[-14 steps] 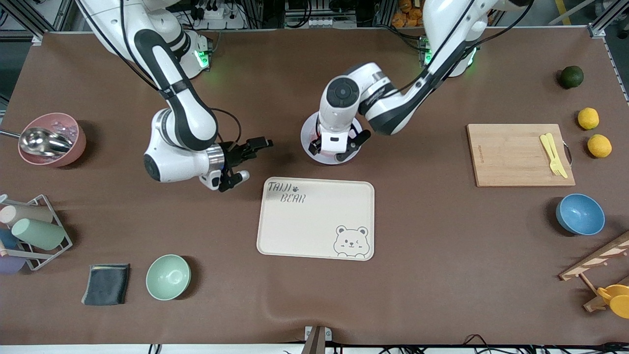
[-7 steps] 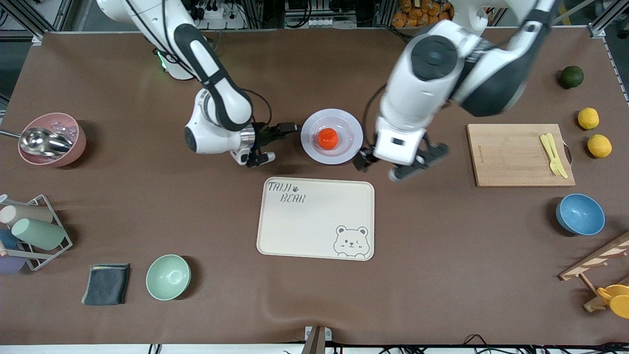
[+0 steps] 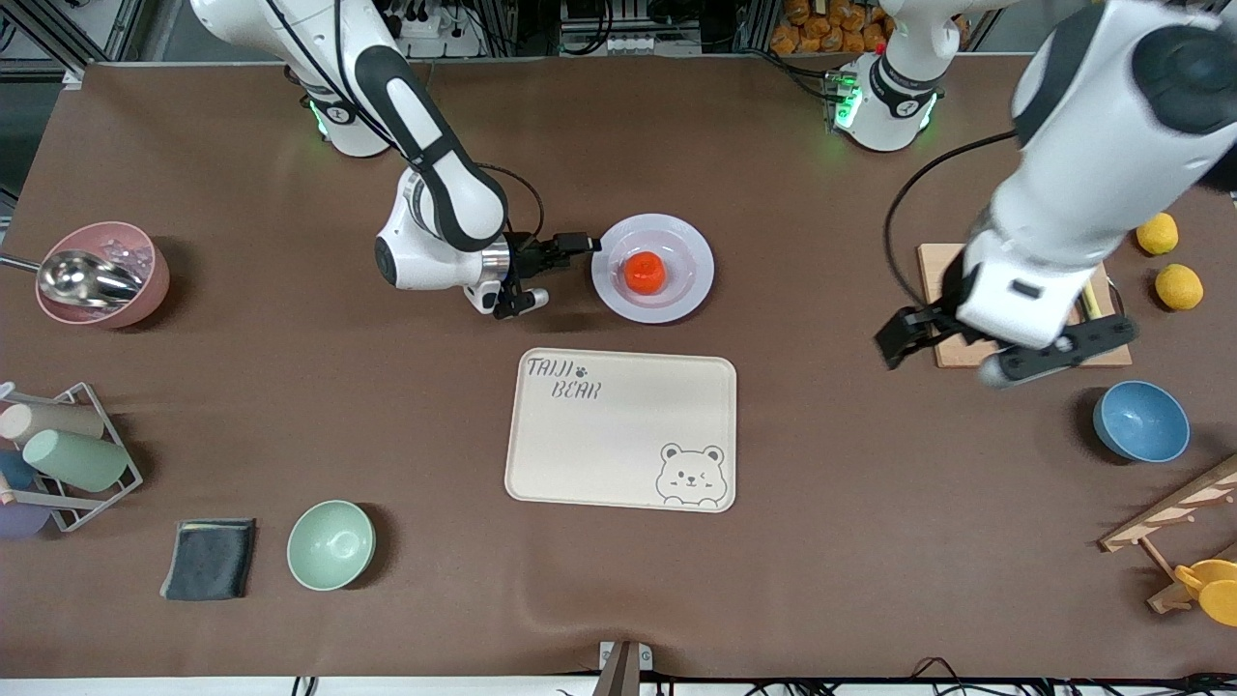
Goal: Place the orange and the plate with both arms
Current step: 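Release the orange onto the plate and withdraw the left gripper, then grasp the white plate rim with the right gripper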
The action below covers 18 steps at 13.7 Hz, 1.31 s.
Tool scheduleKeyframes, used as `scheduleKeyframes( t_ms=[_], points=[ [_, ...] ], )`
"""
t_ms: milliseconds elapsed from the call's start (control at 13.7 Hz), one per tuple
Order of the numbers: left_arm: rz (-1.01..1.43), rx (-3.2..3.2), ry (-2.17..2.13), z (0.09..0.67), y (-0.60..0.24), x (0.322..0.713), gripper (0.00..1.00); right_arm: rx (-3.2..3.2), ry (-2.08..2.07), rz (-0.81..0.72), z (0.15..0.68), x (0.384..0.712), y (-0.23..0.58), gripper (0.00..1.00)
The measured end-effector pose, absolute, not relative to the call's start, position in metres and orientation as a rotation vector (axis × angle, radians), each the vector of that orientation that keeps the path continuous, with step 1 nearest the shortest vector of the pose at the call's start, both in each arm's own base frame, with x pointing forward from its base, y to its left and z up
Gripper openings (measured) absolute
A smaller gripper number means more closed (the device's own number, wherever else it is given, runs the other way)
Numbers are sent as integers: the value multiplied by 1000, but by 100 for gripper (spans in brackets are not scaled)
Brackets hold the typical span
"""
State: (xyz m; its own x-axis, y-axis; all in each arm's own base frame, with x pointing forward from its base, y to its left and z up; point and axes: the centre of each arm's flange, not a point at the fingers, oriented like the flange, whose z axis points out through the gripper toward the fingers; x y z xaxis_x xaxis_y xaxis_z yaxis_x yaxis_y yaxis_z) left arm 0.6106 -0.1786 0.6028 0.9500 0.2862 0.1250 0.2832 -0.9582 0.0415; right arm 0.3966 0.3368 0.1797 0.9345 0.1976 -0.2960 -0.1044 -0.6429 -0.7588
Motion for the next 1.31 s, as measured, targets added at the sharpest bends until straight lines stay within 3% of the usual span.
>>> scheduleKeyframes(
  t_ms=[584, 1313],
  points=[
    [151, 3132, 306, 643, -15, 579, 100, -2143, 3, 404, 136, 377, 331, 100],
    [31, 3134, 408, 643, 21, 563, 100, -2087, 24, 365, 120, 354, 352, 100]
  ],
)
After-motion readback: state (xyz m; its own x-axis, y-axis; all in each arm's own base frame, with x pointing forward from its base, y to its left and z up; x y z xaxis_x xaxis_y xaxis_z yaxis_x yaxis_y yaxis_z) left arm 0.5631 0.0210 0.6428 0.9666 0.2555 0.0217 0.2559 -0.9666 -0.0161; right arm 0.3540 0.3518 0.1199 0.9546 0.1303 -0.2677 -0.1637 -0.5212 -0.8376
